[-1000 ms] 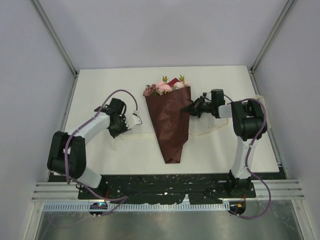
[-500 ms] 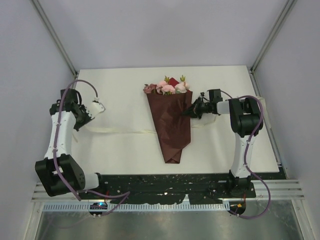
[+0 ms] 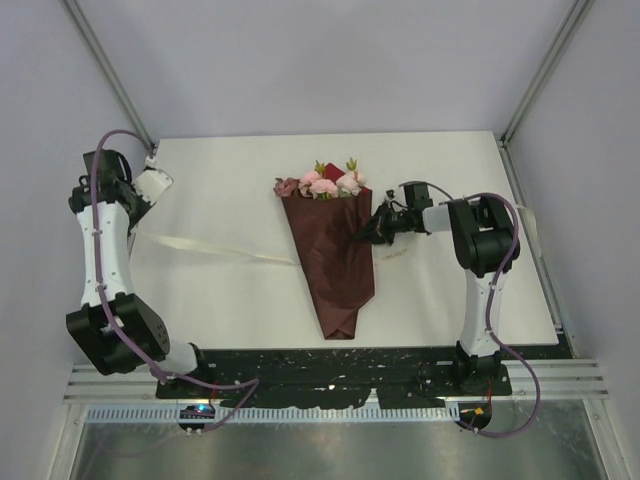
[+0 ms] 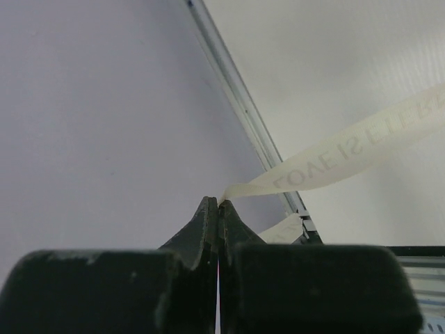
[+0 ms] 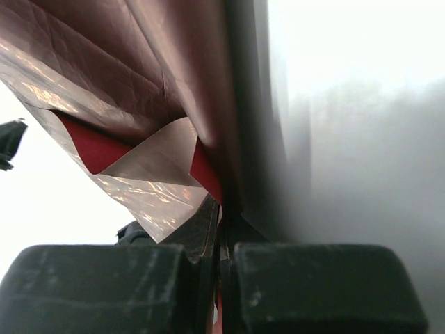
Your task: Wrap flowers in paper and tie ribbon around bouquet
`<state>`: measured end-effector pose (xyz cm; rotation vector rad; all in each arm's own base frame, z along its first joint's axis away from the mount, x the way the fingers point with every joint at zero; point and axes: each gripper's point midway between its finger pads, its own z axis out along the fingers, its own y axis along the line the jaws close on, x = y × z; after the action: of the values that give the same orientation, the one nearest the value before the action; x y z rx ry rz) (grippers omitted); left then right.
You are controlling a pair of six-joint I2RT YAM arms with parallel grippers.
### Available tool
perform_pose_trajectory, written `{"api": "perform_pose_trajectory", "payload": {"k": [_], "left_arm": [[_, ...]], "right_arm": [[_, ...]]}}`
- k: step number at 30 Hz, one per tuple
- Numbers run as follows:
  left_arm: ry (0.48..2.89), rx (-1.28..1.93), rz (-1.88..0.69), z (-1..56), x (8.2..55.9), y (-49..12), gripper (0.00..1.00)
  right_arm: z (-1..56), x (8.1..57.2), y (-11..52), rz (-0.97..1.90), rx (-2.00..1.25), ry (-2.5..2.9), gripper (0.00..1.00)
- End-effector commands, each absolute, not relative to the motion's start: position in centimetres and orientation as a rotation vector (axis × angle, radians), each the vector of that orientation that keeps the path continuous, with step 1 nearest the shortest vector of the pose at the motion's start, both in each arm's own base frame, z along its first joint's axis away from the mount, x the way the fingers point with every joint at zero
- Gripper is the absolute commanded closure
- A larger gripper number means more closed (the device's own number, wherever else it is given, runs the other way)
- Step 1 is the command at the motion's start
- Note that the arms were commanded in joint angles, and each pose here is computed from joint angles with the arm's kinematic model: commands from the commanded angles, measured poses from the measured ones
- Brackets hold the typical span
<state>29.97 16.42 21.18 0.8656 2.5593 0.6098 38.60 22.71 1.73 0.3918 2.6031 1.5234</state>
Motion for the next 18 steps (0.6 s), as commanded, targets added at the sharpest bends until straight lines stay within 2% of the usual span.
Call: {"api": "perform_pose_trajectory", "payload": {"k": [1, 10, 18], "left_arm": [[2.535, 0.623, 0.708, 24.9, 31.5, 19.1, 1.0], [2.542, 0.555, 0.782, 25.5, 31.1, 21.6, 1.0], [2.532, 0.313, 0.8, 29.4, 32.6, 24.1, 1.0]], "right_arm": [[1.6, 37.6, 24.1, 1.467, 0.367, 2.617, 0.94], [3.1, 40.2, 25.2, 1.446, 0.464, 2.483, 0.94], [2.5, 40.3, 25.7, 1.422, 0.492, 2.488, 0.94]]}}
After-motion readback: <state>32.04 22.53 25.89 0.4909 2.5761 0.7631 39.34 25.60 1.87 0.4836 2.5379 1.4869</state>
